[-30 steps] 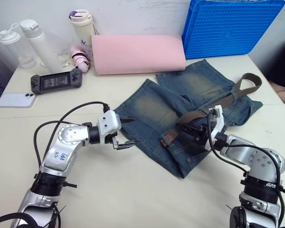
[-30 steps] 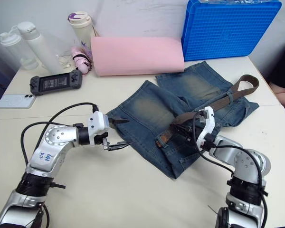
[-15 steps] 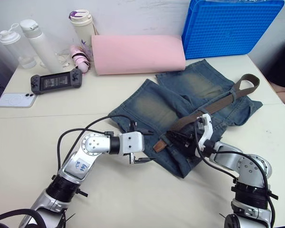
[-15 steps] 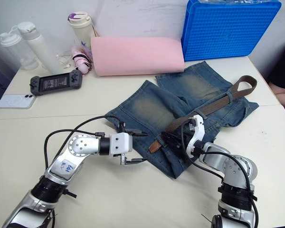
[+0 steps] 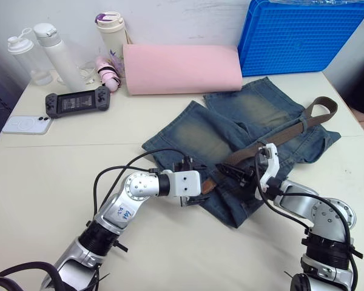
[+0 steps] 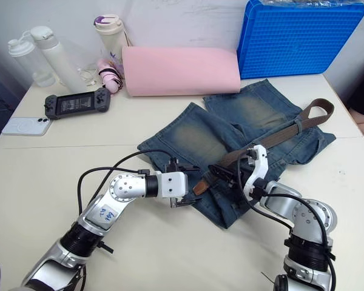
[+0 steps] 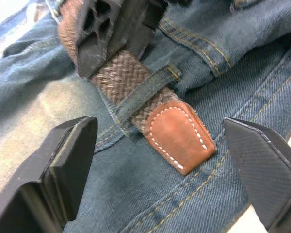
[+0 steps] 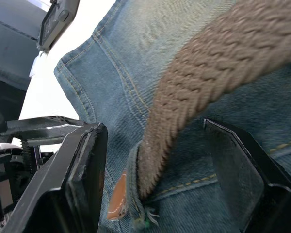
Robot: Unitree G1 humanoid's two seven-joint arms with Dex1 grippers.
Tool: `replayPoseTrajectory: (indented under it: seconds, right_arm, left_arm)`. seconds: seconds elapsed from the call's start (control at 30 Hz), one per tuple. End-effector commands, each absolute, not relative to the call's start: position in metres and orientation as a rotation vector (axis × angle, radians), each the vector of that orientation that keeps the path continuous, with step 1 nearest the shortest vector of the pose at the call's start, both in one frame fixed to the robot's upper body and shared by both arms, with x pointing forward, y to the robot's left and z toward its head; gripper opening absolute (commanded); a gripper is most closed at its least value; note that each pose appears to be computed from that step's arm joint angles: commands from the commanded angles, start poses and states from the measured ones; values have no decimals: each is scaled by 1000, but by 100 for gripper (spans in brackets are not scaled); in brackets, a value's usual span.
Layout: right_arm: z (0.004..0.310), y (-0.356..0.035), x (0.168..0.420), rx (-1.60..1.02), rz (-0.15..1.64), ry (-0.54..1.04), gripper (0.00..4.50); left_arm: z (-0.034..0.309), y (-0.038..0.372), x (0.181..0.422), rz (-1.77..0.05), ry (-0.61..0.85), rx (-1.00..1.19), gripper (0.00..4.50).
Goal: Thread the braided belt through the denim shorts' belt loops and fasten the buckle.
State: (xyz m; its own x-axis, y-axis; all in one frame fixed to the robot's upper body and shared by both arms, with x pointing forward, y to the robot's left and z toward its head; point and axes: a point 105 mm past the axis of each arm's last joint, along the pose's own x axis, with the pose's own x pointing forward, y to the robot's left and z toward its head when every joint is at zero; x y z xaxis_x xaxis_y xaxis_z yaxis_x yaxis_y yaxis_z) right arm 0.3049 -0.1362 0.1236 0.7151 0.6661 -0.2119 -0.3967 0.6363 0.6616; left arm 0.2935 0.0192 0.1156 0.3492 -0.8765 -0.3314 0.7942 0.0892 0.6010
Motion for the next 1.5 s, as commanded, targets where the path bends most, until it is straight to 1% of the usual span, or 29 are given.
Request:
replayPoseTrajectory:
  seconds: [0.03,0.07,0.1,0.13,0.17,0.2,0.23,0.27,0.3,0.33,0.43,0.47,0.5,0.53,0.57,0.6,0.63,0.73,0.83,0.93,1.0,1.07,1.17,1.23,1.33,1.5]
  right_arm:
    - [132,-155,303,603,581,440,349]
    - [133,-157,303,600,573,440,349]
    - [136,-162,303,599,566,435,349]
    - [138,-166,302,599,561,432,349]
    - [142,-171,299,590,563,430,349]
    - [147,-176,296,576,569,429,349]
    - [150,-178,294,567,573,429,349]
    - [155,-184,291,531,577,434,349]
    - [159,-190,288,493,581,442,349]
    - [162,-194,286,469,583,450,349]
    - [173,-206,283,327,596,472,349]
    - [168,-211,290,239,562,487,323]
    - [163,-214,294,175,542,496,294]
    - [156,-216,300,112,521,504,251]
    - [152,-217,303,70,513,507,228]
    - [146,-219,307,41,505,512,171]
    - [134,-220,311,-22,494,539,134]
    - [107,-225,316,-162,491,601,3]
    - [93,-226,319,-214,508,635,3]
    - [89,-225,320,-219,533,649,3]
    - [86,-223,323,-227,549,653,3]
    - [85,-221,325,-230,565,656,3]
    - [83,-217,328,-233,599,661,3]
    - [84,-213,331,-228,617,655,3]
    - [87,-207,337,-221,638,644,3]
    - [90,-199,340,-202,671,630,3]
  left_arm:
    - [116,12,297,-1185,-132,817,291]
    - [116,12,296,-1175,-136,829,249]
    - [115,12,293,-1176,-142,835,228]
    - [115,12,291,-1178,-146,839,186]
    - [116,13,289,-1176,-155,845,163]
    - [118,14,288,-1173,-163,850,111]
    - [119,14,287,-1169,-168,853,92]
    - [121,16,287,-1158,-177,870,48]
    - [122,18,287,-1148,-186,888,20]
    - [123,19,287,-1141,-191,899,7]
    - [128,25,287,-1114,-205,947,7]
    - [129,27,287,-1108,-210,964,2]
    - [130,29,286,-1106,-212,974,0]
    - [131,31,285,-1105,-210,974,0]
    - [132,32,284,-1105,-209,972,0]
    - [132,33,283,-1111,-199,946,0]
    - [129,43,282,-1109,-161,918,0]
    - [123,71,278,-1102,-67,883,0]
    - [116,99,268,-1122,39,843,0]
    - [118,142,265,-1024,135,790,0]
    - [120,169,256,-983,194,756,0]
    - [121,185,247,-965,228,727,0]
    - [120,222,232,-884,319,654,0]
    - [117,241,220,-827,347,514,0]
    - [106,266,201,-761,412,414,0]
    - [98,293,186,-677,476,372,0]
